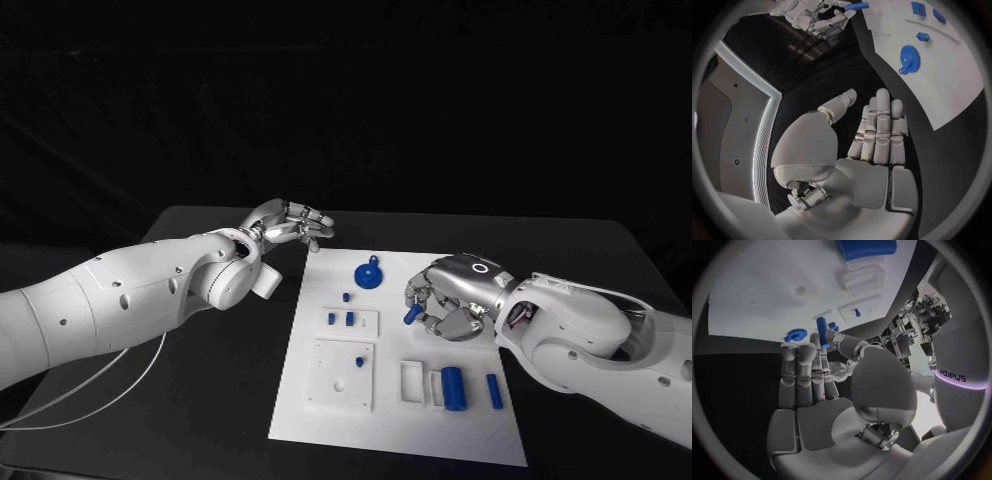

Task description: Assemble the parts on the task board

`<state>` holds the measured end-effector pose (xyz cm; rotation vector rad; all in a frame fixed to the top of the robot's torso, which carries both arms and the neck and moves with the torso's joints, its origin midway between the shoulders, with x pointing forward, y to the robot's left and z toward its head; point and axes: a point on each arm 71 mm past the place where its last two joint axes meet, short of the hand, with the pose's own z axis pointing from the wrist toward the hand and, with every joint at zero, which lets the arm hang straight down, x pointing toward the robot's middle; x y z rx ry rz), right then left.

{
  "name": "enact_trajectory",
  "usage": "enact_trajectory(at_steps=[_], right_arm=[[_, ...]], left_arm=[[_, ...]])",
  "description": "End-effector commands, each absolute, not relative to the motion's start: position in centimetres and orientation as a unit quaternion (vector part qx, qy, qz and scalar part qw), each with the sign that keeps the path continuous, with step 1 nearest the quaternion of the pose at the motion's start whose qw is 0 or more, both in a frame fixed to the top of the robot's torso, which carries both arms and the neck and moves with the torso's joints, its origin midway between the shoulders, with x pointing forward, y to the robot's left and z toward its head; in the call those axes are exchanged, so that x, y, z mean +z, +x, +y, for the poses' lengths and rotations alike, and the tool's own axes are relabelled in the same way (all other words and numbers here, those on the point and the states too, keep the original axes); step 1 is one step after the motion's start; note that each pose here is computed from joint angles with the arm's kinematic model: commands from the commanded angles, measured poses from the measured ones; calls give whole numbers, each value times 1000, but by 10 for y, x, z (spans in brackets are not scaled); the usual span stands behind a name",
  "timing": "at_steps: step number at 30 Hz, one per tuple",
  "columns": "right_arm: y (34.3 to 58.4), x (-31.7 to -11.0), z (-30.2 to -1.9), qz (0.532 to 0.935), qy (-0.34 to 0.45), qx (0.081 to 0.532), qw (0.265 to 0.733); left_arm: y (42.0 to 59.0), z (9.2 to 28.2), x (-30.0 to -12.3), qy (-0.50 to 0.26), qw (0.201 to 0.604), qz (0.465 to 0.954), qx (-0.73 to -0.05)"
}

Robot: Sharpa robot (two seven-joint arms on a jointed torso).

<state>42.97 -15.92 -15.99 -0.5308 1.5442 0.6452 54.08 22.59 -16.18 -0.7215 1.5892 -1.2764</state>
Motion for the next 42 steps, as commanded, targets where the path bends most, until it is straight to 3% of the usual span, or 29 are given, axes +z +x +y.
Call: enact_trajectory(at_steps=[1, 8, 20, 42], right_arm=[[425, -158, -145, 670, -230, 318, 631], [416, -158, -115, 655, -255, 344, 623], [392, -179, -64, 641, -301, 385, 592], [383, -210, -51, 659, -337, 372, 561]], left_arm=[[540, 224, -161, -292, 467, 646, -529], [541, 224, -161, -292, 467, 646, -528], [542, 220, -161, -292, 466, 646, -530], [542, 216, -161, -290, 463, 647, -532]])
